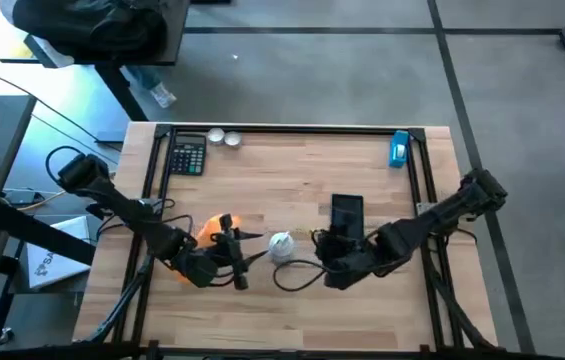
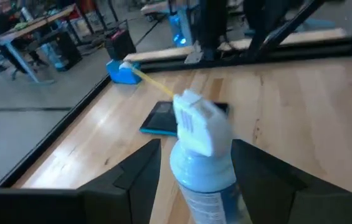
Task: Apply microfiber cloth
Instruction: Spray the back of the blue tablet using the white spray bottle
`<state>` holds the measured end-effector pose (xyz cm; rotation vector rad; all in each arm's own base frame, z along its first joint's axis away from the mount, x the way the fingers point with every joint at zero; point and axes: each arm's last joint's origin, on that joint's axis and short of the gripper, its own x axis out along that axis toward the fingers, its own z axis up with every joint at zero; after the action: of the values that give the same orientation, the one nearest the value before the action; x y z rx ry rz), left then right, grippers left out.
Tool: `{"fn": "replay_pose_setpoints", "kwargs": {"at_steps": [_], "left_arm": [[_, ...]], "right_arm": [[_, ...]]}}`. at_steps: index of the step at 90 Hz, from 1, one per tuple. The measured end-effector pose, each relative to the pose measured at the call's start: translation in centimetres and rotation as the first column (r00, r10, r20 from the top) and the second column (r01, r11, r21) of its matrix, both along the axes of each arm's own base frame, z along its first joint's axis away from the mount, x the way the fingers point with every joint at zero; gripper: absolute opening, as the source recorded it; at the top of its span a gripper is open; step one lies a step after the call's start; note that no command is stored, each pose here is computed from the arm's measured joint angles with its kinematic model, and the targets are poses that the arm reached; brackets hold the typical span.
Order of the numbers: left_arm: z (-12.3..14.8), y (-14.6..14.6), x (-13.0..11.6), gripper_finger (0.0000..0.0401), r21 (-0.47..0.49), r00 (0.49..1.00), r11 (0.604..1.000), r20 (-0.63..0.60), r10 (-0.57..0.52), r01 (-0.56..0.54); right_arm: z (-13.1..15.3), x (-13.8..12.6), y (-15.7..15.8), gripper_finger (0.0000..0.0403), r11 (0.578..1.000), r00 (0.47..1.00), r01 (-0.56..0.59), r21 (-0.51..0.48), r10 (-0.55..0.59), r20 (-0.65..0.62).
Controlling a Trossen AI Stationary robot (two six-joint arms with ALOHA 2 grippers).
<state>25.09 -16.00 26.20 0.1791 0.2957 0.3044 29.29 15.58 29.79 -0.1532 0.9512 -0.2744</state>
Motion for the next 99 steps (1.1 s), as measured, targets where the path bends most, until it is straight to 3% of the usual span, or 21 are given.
{"fn": "replay_pose_setpoints", "kwargs": {"at_steps": [20, 34, 46, 63, 78, 90, 99], "left_arm": [[2.4, -0.7, -3.1, 0.0176, 0.017, 0.998, 0.998, 0.035, -0.054, 0.053], [1.8, -1.0, -5.2, 0.0176, -0.023, 0.996, 0.997, -0.041, -0.073, 0.072], [0.8, -0.9, -6.4, 0.0176, -0.047, 0.996, 0.999, -0.088, -0.016, 0.012], [-0.4, -0.2, -6.9, 0.0174, -0.088, 0.984, 0.996, -0.178, -0.001, -0.015], [-1.8, 0.5, -6.8, 0.0169, -0.065, 0.977, 0.997, -0.212, 0.022, -0.036], [-3.4, 2.1, -6.5, 0.0166, 0.027, 0.967, 0.995, -0.233, 0.103, -0.100], [-4.4, 3.6, -5.8, 0.0165, 0.071, 0.953, 0.986, -0.256, 0.165, -0.152]], "right_arm": [[-2.5, -0.5, 1.4, 0.0189, 0.998, 0.992, 0.041, -0.048, -0.046, -0.117], [-4.8, -0.1, 1.7, 0.0189, 0.987, 0.976, 0.045, -0.153, -0.077, -0.205], [-6.8, 0.3, 1.5, 0.0189, 0.967, 0.949, 0.032, -0.254, -0.109, -0.296], [-7.6, -0.7, 0.8, 0.0189, 0.954, 0.912, 0.033, -0.298, -0.151, -0.383], [-7.1, -4.5, -1.5, 0.0181, 0.967, 0.920, 0.140, -0.213, -0.207, -0.334], [-8.9, -7.6, -3.6, 0.0172, 0.973, 0.926, 0.223, -0.061, -0.231, -0.299], [-10.8, -9.0, -5.2, 0.0168, 0.948, 0.924, 0.313, 0.054, -0.290, -0.251]]}}
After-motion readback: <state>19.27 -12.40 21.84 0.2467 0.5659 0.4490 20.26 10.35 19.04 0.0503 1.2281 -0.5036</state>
